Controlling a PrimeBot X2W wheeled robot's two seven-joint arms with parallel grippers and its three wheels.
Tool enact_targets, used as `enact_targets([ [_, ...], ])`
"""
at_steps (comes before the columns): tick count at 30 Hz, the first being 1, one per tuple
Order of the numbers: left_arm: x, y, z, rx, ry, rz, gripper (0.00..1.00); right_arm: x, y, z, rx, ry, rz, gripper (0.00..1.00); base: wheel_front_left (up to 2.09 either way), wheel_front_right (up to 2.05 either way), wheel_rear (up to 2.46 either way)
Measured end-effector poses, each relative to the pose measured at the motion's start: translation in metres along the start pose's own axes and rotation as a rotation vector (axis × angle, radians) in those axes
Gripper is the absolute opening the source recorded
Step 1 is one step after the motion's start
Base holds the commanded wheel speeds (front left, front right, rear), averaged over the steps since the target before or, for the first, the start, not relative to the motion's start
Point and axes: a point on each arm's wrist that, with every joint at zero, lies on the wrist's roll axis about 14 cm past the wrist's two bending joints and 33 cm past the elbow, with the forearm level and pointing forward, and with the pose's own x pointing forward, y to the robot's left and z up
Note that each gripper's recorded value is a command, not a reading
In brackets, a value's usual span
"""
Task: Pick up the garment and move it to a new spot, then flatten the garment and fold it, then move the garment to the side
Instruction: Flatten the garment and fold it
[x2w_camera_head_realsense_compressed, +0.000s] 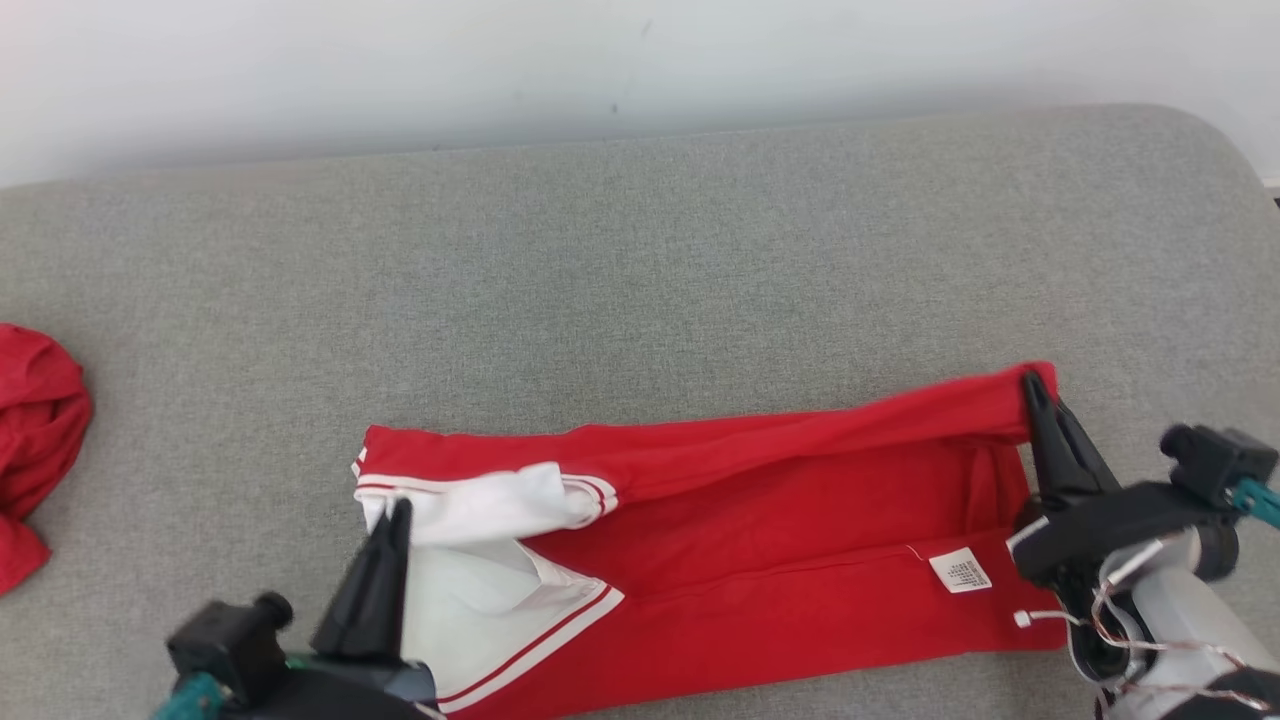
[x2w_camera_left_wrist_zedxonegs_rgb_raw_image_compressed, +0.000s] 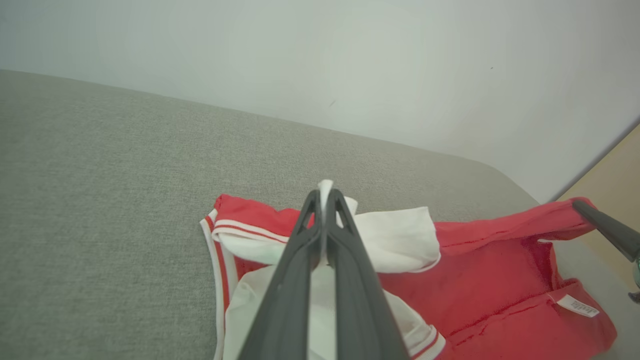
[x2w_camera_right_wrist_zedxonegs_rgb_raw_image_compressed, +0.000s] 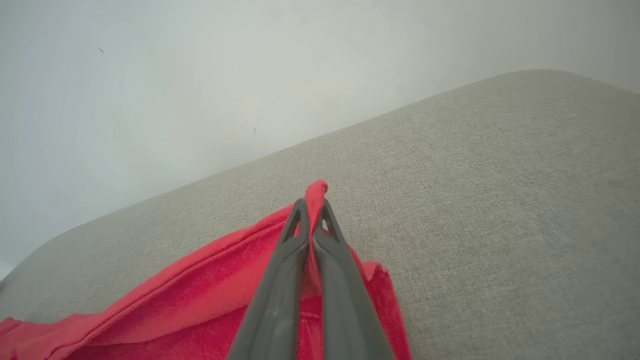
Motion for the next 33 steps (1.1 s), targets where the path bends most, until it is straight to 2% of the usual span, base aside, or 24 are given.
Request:
enact_targets([
  [4, -0.011, -0.004, -0.018, -0.027, 0.041, 0.010, 0.00, -0.013, -0.008, -0.008, 0.012, 0.014, -0.027, 0.00, 0.00, 0.00, 0.00],
  [5, -0.013, -0.003, -0.023, -0.032, 0.053, 0.018, 0.00, -0.016, -0.009, -0.010, 0.012, 0.018, -0.030, 0.24, 0.00, 0.00, 0.00],
  [6, -0.015, -0.002, -0.026, -0.030, 0.063, 0.026, 0.00, -0.018, -0.009, -0.011, 0.014, 0.019, -0.031, 0.38, 0.00, 0.00, 0.00],
  [7, -0.016, 0.000, -0.029, -0.027, 0.069, 0.035, 0.00, -0.019, -0.009, -0.010, 0.020, 0.012, -0.035, 0.35, 0.00, 0.00, 0.00],
  [8, -0.018, 0.002, -0.032, -0.026, 0.077, 0.043, 0.00, -0.020, -0.009, -0.009, 0.026, 0.004, -0.037, 0.38, 0.00, 0.00, 0.00],
  [9, -0.019, 0.004, -0.036, -0.016, 0.087, 0.050, 0.00, -0.022, -0.009, -0.009, 0.029, 0.003, -0.040, 0.52, 0.00, 0.00, 0.00],
  [10, -0.021, 0.007, -0.038, 0.001, 0.093, 0.065, 0.00, -0.024, -0.009, -0.011, 0.031, 0.006, -0.041, 1.00, 0.00, 0.00, 0.00],
  [11, -0.021, 0.011, -0.038, 0.025, 0.094, 0.076, 0.02, -0.026, -0.008, -0.012, 0.039, 0.005, -0.043, 1.00, 0.00, 0.00, 0.00],
  [12, -0.022, 0.013, -0.037, 0.043, 0.091, 0.080, 0.61, -0.028, -0.009, -0.013, 0.043, 0.006, -0.047, 1.00, 0.00, 0.00, 0.00],
  [13, -0.022, 0.014, -0.036, 0.049, 0.084, 0.087, 1.00, -0.031, -0.010, -0.013, 0.044, 0.004, -0.049, 1.00, 0.00, 0.00, 0.00],
  [20, -0.030, 0.020, -0.021, 0.061, 0.015, 0.140, 1.00, -0.045, -0.008, 0.004, 0.048, -0.054, -0.038, 1.00, 0.00, 0.00, 0.00],
  [24, -0.037, 0.026, -0.007, 0.115, -0.031, 0.172, 1.00, -0.053, -0.015, 0.002, 0.026, -0.039, -0.050, 1.00, 0.00, 0.00, 0.00],
  [28, -0.045, 0.033, 0.010, 0.230, -0.082, 0.207, 1.00, -0.060, -0.024, -0.012, 0.004, 0.010, -0.076, 1.00, 0.00, 0.00, 0.00],
  [33, -0.063, 0.051, 0.035, 0.276, -0.162, 0.314, 1.00, -0.060, -0.031, -0.033, -0.031, 0.101, -0.097, 1.00, 0.00, 0.00, 0.00],
])
